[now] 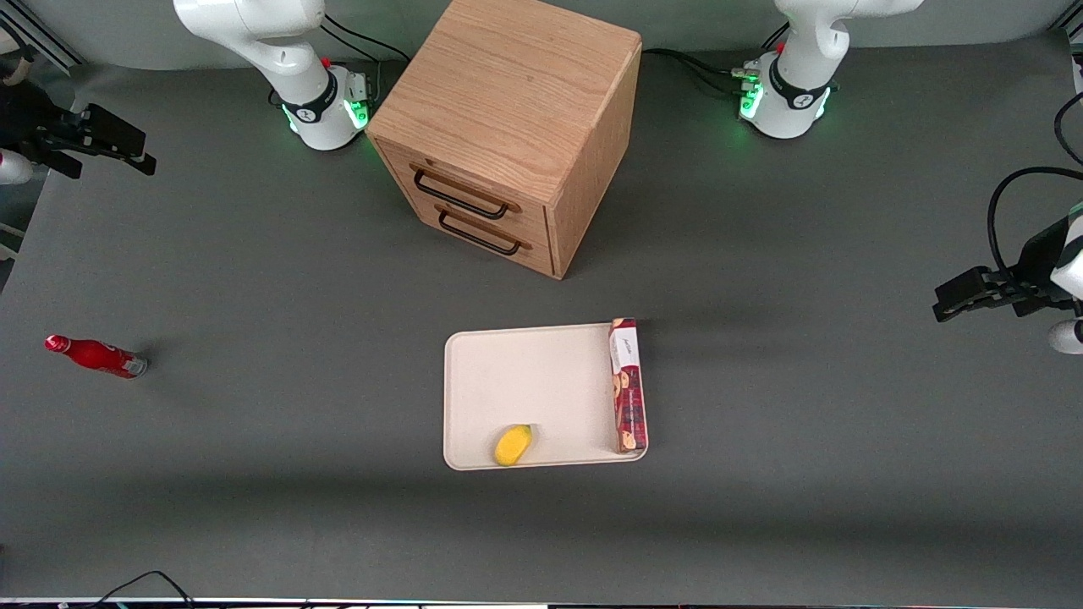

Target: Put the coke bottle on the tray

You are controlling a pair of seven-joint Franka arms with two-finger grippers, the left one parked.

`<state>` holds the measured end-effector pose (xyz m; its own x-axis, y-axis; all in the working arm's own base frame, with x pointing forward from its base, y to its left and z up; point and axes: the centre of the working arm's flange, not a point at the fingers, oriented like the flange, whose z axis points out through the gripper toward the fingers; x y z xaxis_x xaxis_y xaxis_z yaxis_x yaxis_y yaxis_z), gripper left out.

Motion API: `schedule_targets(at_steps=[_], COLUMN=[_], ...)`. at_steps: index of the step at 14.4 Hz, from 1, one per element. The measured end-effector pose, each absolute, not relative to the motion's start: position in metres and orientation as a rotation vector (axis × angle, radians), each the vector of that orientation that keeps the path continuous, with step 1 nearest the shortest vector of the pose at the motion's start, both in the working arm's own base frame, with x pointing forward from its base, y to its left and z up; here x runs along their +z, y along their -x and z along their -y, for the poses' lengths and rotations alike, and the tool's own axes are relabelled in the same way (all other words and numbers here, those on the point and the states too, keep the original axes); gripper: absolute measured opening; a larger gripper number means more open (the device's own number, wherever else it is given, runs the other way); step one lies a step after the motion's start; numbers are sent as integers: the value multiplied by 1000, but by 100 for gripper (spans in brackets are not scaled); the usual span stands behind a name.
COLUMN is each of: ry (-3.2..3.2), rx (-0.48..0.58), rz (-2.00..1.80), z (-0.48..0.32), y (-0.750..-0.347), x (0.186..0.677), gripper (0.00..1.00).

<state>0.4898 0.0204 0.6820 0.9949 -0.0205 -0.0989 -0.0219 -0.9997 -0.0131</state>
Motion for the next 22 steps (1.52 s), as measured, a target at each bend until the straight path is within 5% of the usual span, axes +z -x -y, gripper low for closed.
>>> schedule_targets(at_steps=[8,14,22], ry=[3213,3131,3084], rx=[172,50,-151], rz=[36,589,962], z=[6,208,286], y=[-499,-528,-592], x=[668,563,412], gripper=[100,100,100])
